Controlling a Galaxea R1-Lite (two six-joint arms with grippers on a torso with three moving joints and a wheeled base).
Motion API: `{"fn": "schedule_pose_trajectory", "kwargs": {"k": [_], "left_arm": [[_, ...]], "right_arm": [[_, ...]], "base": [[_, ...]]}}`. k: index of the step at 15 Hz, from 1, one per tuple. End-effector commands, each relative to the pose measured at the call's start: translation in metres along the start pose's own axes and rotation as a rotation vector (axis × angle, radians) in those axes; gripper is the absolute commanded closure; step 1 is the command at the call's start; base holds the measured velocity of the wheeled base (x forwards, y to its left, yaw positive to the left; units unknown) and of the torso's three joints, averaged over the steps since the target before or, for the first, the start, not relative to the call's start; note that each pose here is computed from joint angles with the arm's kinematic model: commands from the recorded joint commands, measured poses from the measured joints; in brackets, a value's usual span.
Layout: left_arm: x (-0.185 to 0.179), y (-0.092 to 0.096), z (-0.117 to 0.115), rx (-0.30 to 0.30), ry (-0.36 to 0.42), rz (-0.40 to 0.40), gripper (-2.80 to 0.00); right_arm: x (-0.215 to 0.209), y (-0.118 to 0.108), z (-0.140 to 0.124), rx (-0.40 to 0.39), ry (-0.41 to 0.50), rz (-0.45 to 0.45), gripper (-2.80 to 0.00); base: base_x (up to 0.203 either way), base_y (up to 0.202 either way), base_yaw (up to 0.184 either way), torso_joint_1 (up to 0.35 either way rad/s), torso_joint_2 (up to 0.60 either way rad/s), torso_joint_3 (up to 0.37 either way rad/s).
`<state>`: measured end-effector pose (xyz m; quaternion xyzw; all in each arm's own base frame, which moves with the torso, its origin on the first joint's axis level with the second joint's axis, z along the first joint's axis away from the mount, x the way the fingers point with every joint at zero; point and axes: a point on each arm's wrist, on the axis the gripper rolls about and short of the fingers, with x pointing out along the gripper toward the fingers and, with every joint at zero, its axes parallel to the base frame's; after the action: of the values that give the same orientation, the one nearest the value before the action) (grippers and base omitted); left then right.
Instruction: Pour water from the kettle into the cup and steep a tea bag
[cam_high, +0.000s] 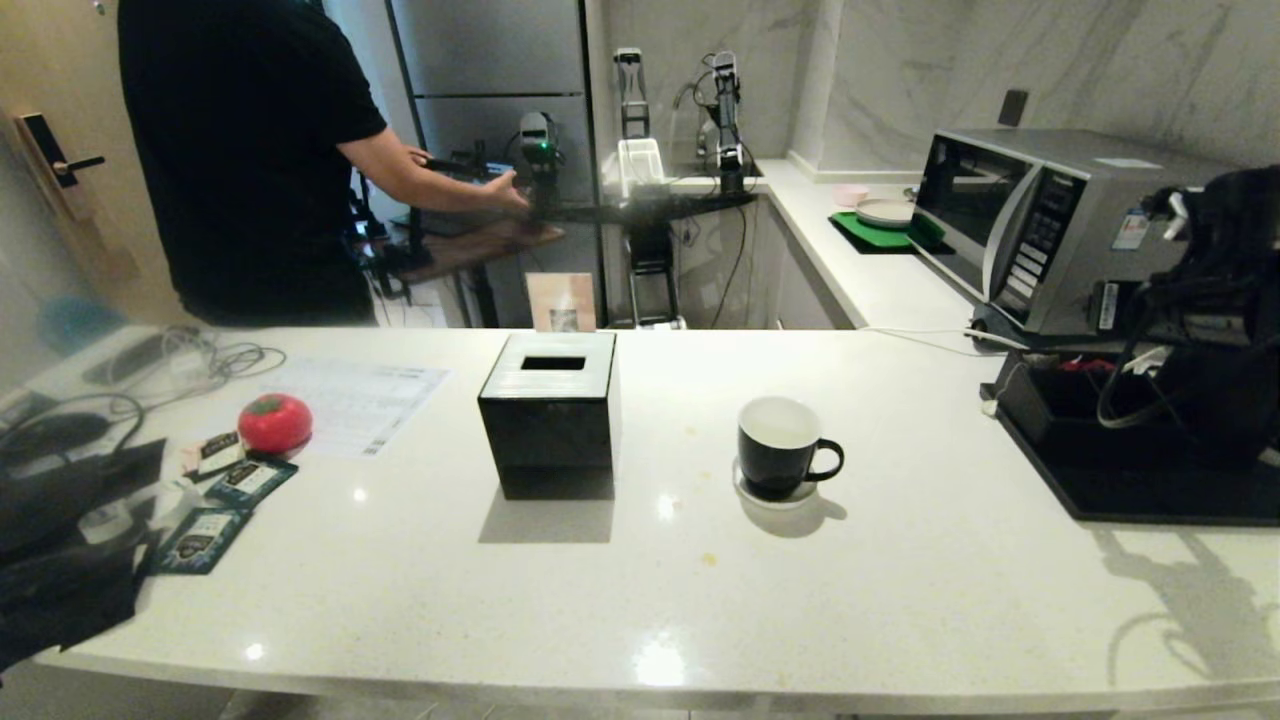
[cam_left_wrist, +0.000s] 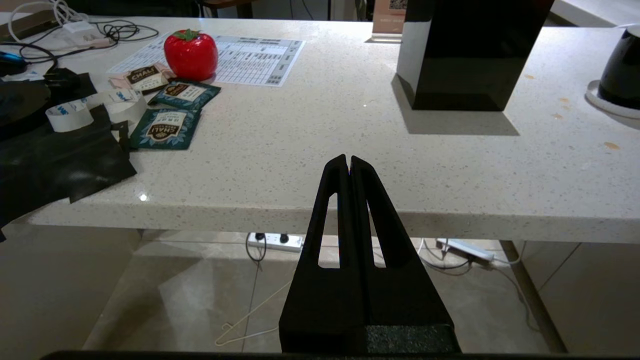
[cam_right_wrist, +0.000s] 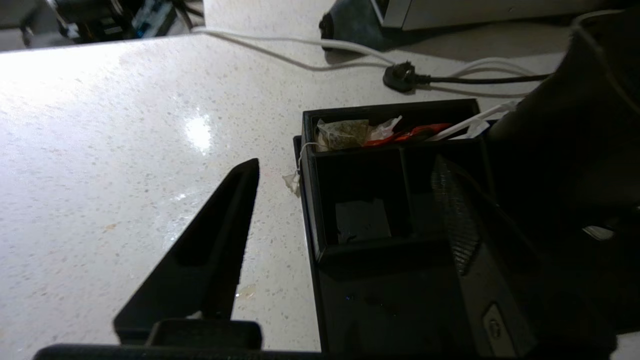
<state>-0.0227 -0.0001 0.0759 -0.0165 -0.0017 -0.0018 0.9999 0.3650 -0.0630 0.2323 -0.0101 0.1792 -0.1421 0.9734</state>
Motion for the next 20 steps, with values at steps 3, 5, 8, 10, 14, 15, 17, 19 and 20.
{"fn": "schedule_pose_trajectory", "kwargs": {"k": [3,5,8,10,14,15,17,19,20], "left_arm": [[0.000,0.000,0.000,-0.001,0.000,0.001,0.00],[0.000,0.000,0.000,-0.001,-0.001,0.000,0.00],[0.000,0.000,0.000,-0.001,0.000,0.001,0.00],[0.000,0.000,0.000,-0.001,0.000,0.001,0.00],[0.000,0.000,0.000,-0.001,-0.001,0.000,0.00],[0.000,0.000,0.000,-0.001,0.000,0.002,0.00],[0.000,0.000,0.000,-0.001,0.000,0.001,0.00],[0.000,0.000,0.000,-0.001,0.000,0.001,0.00],[0.000,0.000,0.000,-0.001,0.000,0.001,0.00]], "right_arm": [[0.050,0.006,-0.005,-0.014,0.077,-0.010,-2.80],[0.066,0.008,-0.010,-0.031,0.114,-0.036,-2.80],[0.083,0.009,-0.016,-0.051,0.150,-0.052,-2.80],[0.092,0.009,-0.022,-0.055,0.185,-0.068,-2.80],[0.104,0.005,-0.030,-0.059,0.220,-0.111,-2.80],[0.107,0.003,-0.031,-0.058,0.224,-0.124,-2.80],[0.113,0.001,-0.030,-0.053,0.215,-0.133,-2.80],[0.119,-0.001,-0.030,-0.051,0.213,-0.139,-2.80],[0.123,-0.002,-0.030,-0.049,0.209,-0.142,-2.80]], "base": [[0.000,0.000,0.000,0.000,0.00,0.000],[0.000,0.000,0.000,0.000,0.00,0.000],[0.000,0.000,0.000,0.000,0.00,0.000],[0.000,0.000,0.000,0.000,0.00,0.000],[0.000,0.000,0.000,0.000,0.00,0.000],[0.000,0.000,0.000,0.000,0.00,0.000],[0.000,0.000,0.000,0.000,0.00,0.000],[0.000,0.000,0.000,0.000,0.00,0.000],[0.000,0.000,0.000,0.000,0.00,0.000]]}}
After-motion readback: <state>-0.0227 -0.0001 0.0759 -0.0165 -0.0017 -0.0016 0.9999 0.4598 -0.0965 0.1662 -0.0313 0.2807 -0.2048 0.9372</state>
